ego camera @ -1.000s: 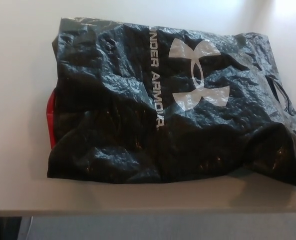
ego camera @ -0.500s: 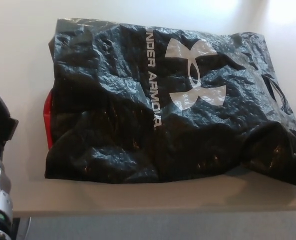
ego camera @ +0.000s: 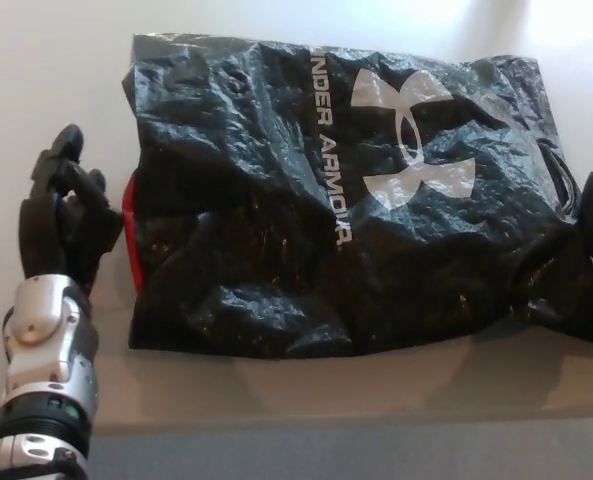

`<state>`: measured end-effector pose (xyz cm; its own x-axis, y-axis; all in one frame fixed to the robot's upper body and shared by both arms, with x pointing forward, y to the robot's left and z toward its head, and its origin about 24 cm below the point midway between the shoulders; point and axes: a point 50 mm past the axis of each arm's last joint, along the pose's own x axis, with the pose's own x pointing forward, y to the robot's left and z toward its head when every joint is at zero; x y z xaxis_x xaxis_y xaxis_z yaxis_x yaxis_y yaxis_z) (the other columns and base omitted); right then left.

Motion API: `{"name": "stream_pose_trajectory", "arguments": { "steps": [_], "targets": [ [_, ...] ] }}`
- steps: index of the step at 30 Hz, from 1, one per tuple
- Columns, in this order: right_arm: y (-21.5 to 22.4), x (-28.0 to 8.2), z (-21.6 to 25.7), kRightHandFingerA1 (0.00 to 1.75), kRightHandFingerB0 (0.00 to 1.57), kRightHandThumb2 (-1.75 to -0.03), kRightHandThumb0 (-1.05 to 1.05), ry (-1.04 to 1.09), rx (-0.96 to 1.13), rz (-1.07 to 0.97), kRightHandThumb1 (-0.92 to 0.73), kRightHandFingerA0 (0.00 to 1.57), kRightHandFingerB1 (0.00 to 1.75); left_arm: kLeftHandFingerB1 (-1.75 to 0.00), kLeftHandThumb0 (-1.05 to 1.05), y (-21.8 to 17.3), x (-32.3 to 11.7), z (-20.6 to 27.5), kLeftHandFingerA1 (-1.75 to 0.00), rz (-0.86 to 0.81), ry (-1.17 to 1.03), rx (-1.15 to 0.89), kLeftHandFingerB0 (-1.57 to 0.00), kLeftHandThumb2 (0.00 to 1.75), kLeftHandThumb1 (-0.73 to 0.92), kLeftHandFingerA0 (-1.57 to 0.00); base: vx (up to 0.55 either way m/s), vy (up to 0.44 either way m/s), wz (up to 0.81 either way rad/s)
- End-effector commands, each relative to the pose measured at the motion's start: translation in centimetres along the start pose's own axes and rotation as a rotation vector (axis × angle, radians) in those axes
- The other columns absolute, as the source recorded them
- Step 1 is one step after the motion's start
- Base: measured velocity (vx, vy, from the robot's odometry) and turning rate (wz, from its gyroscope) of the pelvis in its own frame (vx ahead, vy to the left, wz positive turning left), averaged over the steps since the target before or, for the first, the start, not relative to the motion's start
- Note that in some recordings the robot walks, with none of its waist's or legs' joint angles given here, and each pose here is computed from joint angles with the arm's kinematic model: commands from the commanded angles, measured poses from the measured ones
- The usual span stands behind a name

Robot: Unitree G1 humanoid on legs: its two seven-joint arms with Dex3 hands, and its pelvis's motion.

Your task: A plastic bag is kept in the middle of the desk and the robot uses both its hands to grab the bag from the left and right and brings its hands close together to compress the bag

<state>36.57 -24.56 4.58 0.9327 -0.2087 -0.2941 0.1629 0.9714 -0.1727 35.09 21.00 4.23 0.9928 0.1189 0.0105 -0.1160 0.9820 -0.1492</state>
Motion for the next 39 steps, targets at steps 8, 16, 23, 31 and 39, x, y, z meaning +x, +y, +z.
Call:
{"name": "stream_pose_trajectory", "arguments": {
  "steps": [8,16,23,31,39],
  "targets": [
    [7.1,-0.4,1.0,0.47,0.04,-1.15,-0.89,-0.064,0.065,0.186,-0.78,0.11,0.20,-0.21,-0.81,-6.3,-0.8,-2.3,-0.22,-0.236,0.118,0.007,-0.05,1.25,0.86,0.00,0.00,0.000,0.00],
    [8.8,-0.7,1.7,0.44,0.01,-1.14,-0.78,-0.093,0.105,0.205,-0.72,0.02,0.24,-0.24,-0.82,-7.5,-2.3,-4.5,-0.22,-0.208,0.170,-0.021,-0.08,0.89,0.92,0.00,0.00,0.000,0.00],
    [10.9,-1.4,1.3,0.47,0.00,-1.16,-0.76,-0.113,0.127,0.296,-0.76,0.05,0.27,-0.19,-0.79,-9.4,-3.4,-5.2,-0.16,-0.193,0.145,-0.080,-0.04,1.24,0.90,0.00,0.00,0.000,0.00],
    [13.7,-2.5,1.2,0.39,0.04,-1.15,-0.79,-0.155,0.173,0.411,-0.77,0.04,0.23,-0.20,-0.71,-11.3,-2.9,-3.6,-0.04,-0.195,0.064,-0.089,0.00,0.96,0.92,0.00,0.00,0.000,0.00],
    [15.2,-4.1,1.2,0.13,0.00,-1.22,-0.84,-0.308,0.050,0.537,-0.90,0.00,0.16,-0.10,-0.75,-11.5,-2.6,-2.1,-0.04,-0.231,-0.051,-0.025,0.00,1.20,0.89,0.00,0.00,0.000,0.00]
  ]
}}
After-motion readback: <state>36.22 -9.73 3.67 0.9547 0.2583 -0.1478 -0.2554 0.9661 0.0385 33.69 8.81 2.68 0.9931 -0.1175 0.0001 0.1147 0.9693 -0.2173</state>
